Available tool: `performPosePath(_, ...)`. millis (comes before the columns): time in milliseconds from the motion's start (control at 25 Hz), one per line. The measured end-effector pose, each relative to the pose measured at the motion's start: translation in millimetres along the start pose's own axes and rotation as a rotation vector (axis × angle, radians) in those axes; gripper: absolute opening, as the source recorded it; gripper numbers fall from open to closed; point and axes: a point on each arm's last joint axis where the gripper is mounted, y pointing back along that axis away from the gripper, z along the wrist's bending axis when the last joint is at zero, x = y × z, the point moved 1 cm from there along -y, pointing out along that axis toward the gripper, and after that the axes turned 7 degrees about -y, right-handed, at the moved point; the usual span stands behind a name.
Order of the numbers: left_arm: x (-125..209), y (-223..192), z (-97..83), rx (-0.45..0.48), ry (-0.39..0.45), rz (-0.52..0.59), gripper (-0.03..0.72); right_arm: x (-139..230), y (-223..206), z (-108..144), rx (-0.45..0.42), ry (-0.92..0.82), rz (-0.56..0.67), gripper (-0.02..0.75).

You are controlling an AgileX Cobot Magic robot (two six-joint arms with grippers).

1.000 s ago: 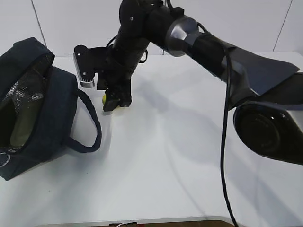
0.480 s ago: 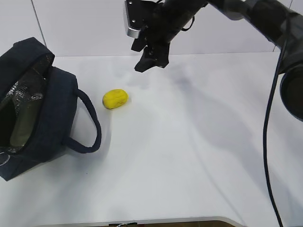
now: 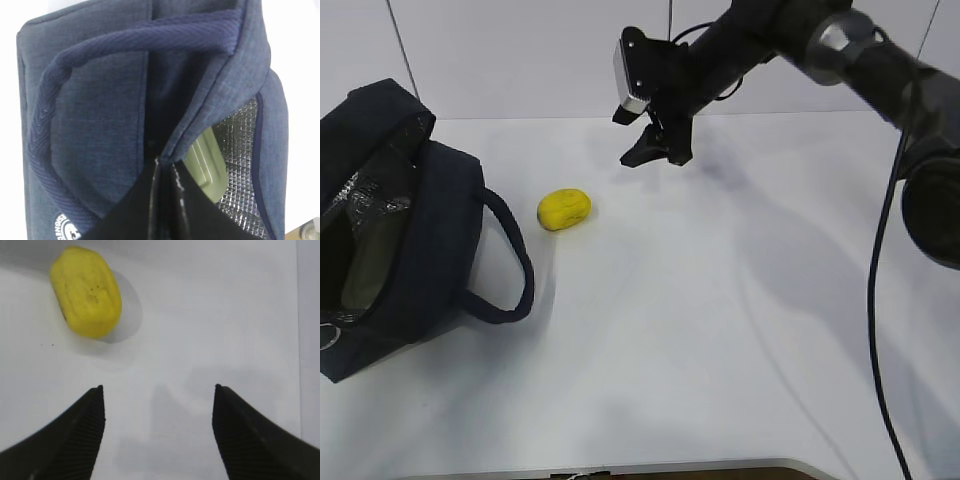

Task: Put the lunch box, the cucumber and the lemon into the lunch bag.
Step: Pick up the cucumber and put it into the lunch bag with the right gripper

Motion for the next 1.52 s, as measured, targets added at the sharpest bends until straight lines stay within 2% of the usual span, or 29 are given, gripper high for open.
performPosePath(200,0.0,0.0,0.0,0.0,-0.007,0.0,-0.012,15.9,-23.2,-0.9,0.06,-0.013,0.012,0.534)
performPosePath(280,0.0,0.0,0.0,0.0,-0.009,0.0,-0.012,17.3,-25.8,0.3,0.054,-0.026,-0.001,0.534)
performPosePath(600,0.0,0.0,0.0,0.0,-0.014,0.0,-0.012,1.3,-17.1,10.4,-0.083,-0.06,-0.118,0.534)
performPosePath(1080,-0.8,0.0,0.5,-0.005,-0.02,-0.008,-0.012,-7.0,-19.1,11.8,-0.096,-0.121,-0.186,0.534)
performPosePath(1520,-1.4,0.0,0.9,-0.009,-0.02,-0.014,-0.012,-14.5,-22.5,14.3,-0.109,-0.156,-0.194,0.534)
